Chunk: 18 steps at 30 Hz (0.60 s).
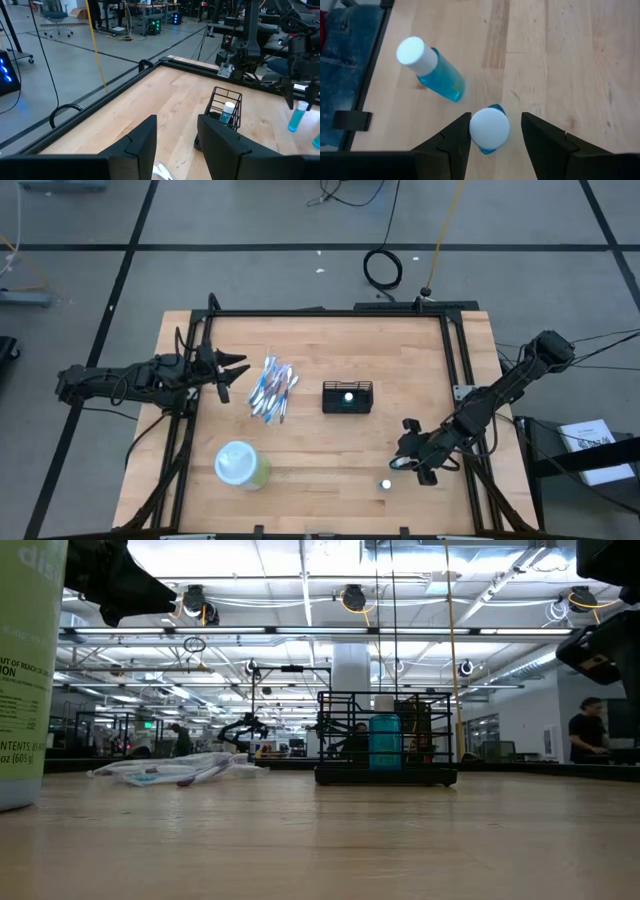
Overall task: Pick & Place toothbrushing station
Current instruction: Put the blue mouthwash into the black mesh organizer
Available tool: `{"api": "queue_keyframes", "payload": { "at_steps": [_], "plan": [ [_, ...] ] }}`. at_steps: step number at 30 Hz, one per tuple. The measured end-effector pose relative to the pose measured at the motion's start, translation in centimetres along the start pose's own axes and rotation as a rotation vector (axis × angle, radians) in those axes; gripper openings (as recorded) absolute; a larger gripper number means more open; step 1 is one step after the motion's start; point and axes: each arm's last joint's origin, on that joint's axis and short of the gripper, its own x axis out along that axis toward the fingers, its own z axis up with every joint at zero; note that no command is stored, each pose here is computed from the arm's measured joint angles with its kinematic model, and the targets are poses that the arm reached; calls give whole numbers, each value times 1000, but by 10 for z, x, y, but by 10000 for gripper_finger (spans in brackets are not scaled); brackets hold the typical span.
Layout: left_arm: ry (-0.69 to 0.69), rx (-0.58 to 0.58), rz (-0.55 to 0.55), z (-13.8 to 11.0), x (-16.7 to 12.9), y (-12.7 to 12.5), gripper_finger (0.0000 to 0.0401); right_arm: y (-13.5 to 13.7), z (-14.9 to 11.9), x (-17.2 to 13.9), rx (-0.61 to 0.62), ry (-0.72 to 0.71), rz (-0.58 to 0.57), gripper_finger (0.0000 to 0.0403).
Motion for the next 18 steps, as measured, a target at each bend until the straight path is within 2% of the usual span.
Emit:
{"api": "queue_keyframes", "payload": {
  "at_steps": [6, 14, 18],
  "plan": [
    [0, 0, 0, 0, 0, 0, 150, 0, 1, 0, 2, -6, 4, 157],
    [0, -1, 0, 0, 0, 0, 150, 0, 1, 0, 2, -6, 5, 90],
    [0, -1, 0, 0, 0, 0, 150, 0, 1, 0, -2, -7, 5, 89]
  ]
}}
